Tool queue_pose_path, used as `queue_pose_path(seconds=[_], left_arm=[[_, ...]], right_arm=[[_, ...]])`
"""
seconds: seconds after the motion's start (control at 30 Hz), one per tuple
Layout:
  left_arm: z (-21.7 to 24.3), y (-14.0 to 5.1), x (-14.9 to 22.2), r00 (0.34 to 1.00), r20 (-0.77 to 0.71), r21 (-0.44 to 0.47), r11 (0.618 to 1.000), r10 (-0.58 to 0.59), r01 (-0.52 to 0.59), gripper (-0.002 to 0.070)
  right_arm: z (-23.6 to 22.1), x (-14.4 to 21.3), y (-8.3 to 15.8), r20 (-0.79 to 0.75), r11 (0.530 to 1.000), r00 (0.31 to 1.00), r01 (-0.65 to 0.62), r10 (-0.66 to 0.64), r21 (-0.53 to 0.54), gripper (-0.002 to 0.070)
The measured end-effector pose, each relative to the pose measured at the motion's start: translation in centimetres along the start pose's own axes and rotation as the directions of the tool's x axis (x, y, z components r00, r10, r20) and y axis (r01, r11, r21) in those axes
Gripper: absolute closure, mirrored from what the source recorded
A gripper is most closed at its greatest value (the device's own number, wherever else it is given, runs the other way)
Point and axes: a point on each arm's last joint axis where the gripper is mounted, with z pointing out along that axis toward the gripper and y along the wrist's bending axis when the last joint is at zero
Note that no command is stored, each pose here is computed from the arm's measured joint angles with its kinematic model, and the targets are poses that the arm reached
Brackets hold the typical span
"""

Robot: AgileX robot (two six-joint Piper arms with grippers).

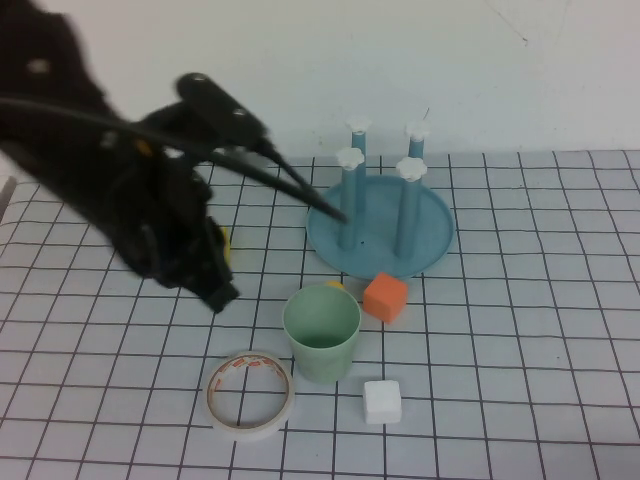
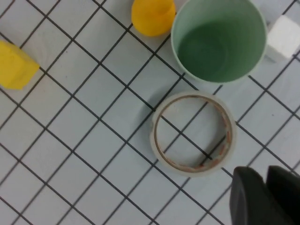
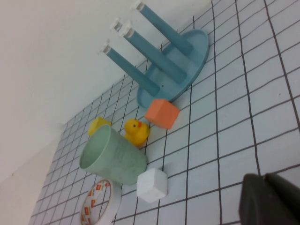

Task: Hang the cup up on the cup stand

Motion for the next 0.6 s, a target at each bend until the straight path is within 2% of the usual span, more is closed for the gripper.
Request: queue_pose_path(seconds=[0.1, 0.2, 0.27, 0.33, 0.43, 0.6], left_arm=[[1.8, -0.1, -1.7, 0.998, -0.059, -0.006, 1.000, 0.022, -0.022, 0.0542], [3.8, -0.3, -3.1, 0.996, -0.093, 0.000, 1.000, -0.003, 0.003, 0.0365], [5.4, -0.1, -4.0, 0.994, -0.104, 0.004, 0.999, -0.034, 0.034, 0.0221], [7.1, 0.3, -4.7, 0.991, -0.113, 0.002, 0.997, -0.072, 0.073, 0.0138], [9.5, 1.0, -5.5, 0.982, -0.136, -0.009, 0.991, -0.131, 0.131, 0.0088], [13.5, 1.8, -6.2, 0.965, -0.171, -0.022, 0.980, -0.197, 0.196, 0.0101]], right_arm=[[0.0, 0.2, 0.0, -0.018, 1.000, 1.000, 0.002, -0.002, -0.002, 0.0678], [0.0, 0.2, 0.0, -0.022, 1.000, 1.000, 0.005, -0.005, -0.003, 0.0678], [0.0, 0.2, 0.0, -0.022, 1.000, 1.000, 0.005, -0.005, -0.003, 0.0678], [0.0, 0.2, 0.0, -0.022, 1.000, 1.000, 0.007, -0.007, -0.003, 0.0678], [0.0, 0.2, 0.0, -0.023, 1.000, 1.000, 0.009, -0.009, -0.003, 0.0678], [0.0, 0.2, 0.0, -0.023, 1.000, 0.999, 0.026, -0.026, -0.004, 0.0678]])
